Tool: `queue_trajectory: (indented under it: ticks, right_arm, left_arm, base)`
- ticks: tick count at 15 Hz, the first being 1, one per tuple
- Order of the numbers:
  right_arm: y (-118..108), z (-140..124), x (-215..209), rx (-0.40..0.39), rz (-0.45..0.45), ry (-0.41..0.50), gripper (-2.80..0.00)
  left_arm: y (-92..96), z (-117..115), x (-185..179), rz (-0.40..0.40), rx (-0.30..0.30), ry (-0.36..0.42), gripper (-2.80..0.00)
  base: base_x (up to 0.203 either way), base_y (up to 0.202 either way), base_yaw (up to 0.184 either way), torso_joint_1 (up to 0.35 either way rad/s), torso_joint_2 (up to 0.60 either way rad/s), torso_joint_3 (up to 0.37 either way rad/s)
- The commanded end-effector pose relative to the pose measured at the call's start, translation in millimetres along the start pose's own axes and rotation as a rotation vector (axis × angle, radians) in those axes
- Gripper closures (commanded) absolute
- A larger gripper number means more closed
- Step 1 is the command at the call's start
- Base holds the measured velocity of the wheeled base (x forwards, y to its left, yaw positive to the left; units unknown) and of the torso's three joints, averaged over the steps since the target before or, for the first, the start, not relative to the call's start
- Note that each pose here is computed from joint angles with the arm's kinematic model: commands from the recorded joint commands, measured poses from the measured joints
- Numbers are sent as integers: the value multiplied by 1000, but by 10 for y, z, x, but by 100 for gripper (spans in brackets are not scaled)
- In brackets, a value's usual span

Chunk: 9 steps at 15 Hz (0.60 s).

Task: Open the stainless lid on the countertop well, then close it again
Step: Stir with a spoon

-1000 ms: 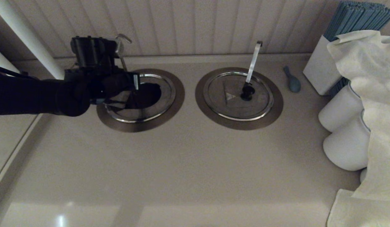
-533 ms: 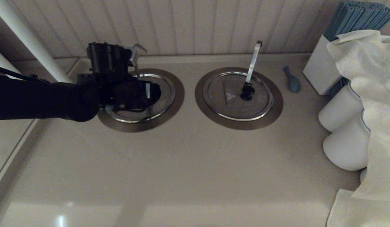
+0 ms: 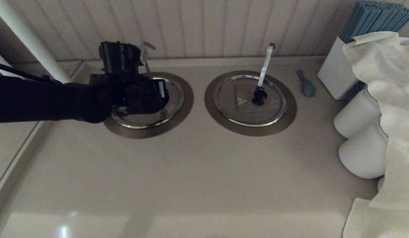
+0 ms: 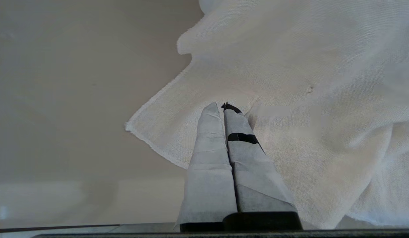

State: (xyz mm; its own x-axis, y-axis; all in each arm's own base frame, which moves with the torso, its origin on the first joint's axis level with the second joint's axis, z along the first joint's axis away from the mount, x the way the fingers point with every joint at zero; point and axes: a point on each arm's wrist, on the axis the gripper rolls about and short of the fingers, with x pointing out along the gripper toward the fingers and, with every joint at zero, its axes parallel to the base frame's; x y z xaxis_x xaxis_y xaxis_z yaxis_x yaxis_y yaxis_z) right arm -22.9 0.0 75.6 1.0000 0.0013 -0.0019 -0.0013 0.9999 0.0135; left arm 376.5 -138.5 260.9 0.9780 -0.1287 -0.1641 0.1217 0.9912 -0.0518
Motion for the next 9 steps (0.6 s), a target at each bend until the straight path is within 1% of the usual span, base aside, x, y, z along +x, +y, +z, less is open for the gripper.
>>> queue_trajectory:
  ticks: [1,3,7,9]
  right_arm:
    - [0,0,0,0,0,0,0]
    - [0,0,1,0,0,1,0]
    - [0,0,1,0,0,1,0]
    - [0,0,1,0,0,1,0]
  left_arm:
    - [32,-35,75,15,-1,5,0]
    - [33,-16,117,37,-3,-7,0]
    - [19,-120,244,59,0,12,0]
    - [14,-121,274,70,-2,8,0]
  base:
    - [0,0,0,0,0,0]
    - [0,0,0,0,0,0]
    - [0,0,0,0,0,0]
    - [0,0,0,0,0,0]
